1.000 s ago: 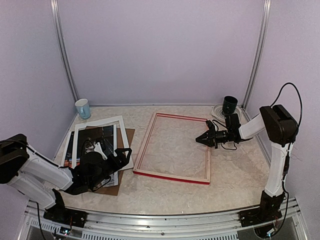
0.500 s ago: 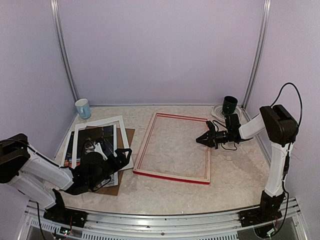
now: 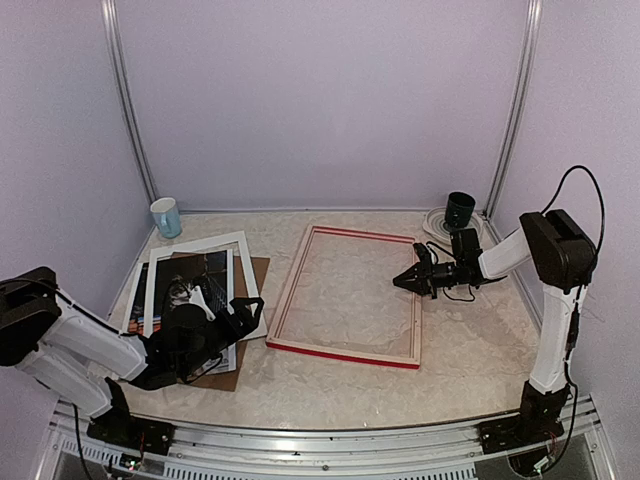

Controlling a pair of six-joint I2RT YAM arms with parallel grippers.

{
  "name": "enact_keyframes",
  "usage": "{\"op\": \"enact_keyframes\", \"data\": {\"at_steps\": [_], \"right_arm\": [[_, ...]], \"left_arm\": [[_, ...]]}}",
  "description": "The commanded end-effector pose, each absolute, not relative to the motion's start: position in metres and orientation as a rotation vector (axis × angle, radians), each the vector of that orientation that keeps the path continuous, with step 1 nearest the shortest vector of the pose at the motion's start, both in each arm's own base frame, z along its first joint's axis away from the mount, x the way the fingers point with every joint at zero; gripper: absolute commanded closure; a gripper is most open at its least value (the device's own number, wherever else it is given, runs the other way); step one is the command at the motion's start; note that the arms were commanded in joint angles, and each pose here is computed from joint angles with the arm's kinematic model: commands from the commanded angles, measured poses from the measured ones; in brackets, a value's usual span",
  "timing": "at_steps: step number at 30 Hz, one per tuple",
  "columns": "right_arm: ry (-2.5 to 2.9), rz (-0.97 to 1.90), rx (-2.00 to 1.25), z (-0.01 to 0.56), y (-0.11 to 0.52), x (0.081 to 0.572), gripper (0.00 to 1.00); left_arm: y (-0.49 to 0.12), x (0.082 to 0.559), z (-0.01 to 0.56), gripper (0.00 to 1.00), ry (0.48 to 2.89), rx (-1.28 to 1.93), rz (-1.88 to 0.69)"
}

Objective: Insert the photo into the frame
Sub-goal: Place the glass panel at the frame body.

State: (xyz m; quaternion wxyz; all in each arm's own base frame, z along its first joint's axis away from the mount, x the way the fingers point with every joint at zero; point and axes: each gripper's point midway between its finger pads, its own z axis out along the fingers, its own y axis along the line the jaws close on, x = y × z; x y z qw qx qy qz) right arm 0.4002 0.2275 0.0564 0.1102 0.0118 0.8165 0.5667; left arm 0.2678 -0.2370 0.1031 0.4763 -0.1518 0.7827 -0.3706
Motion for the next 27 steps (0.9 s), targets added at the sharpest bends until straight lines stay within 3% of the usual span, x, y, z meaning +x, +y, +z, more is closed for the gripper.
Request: {"op": "enact_keyframes", "data": {"at_steps": [1,27], "right_arm": [[2.371,1.642,0.027,0.0687,0.2204,0.4016,0.97],[2.377,1.620,0.032,0.0686,0.2188,0.4004,0.97]], "left_arm": [[-0.2433,0.2690,0.1083,0.01,1.901,-0.361,-0.926],[-0.2440,0.2680,0.1044,0.01,1.910,-0.364,-0.928]]}}
